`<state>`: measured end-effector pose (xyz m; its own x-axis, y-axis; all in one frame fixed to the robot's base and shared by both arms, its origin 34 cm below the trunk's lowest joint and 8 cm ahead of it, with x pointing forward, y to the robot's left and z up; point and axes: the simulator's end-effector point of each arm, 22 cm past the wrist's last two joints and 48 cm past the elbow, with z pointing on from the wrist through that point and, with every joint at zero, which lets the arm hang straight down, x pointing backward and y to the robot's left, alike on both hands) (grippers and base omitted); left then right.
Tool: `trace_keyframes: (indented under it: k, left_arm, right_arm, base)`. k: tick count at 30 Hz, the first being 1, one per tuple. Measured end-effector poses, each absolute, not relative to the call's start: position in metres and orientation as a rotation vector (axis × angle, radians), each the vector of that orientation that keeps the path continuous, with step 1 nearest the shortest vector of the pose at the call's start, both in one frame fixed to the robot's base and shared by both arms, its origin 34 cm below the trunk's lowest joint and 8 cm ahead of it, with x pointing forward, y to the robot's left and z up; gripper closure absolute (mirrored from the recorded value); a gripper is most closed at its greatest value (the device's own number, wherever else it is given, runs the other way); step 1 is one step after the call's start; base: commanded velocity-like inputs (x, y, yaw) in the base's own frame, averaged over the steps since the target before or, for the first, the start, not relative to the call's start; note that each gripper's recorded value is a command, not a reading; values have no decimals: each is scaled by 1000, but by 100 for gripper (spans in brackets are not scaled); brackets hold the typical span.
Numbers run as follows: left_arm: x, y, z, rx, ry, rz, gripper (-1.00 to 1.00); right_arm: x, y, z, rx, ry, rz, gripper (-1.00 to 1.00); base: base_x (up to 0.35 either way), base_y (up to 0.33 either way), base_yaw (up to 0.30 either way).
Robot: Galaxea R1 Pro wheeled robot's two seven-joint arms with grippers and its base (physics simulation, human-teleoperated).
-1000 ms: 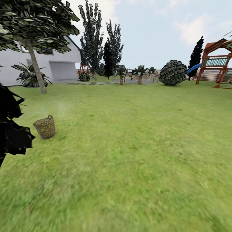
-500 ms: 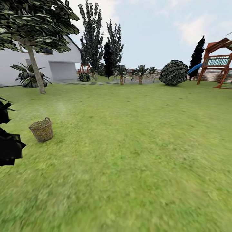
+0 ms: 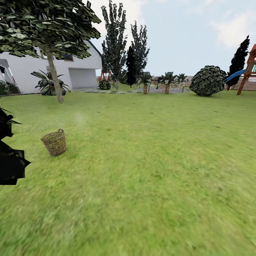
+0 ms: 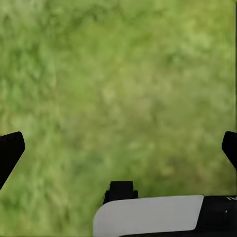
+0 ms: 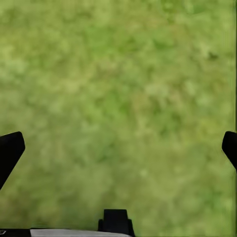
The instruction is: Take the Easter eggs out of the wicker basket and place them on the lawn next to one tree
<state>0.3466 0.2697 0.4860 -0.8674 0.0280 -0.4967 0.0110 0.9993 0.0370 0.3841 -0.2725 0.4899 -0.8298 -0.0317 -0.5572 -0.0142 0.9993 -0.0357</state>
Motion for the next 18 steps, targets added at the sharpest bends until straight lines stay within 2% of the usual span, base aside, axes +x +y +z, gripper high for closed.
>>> trace_keyframes:
  k: [4,18]
  left_arm:
    - [348,270,487,29,2612,45,-100]
    - [349,266,487,111,2605,52,-100]
  right_arm:
    - [384,-272,490,-33,2551,-39,-100]
    - [384,-274,490,-33,2549,-43,-100]
  base:
    - [267,-207,15]
    - [267,-212,107]
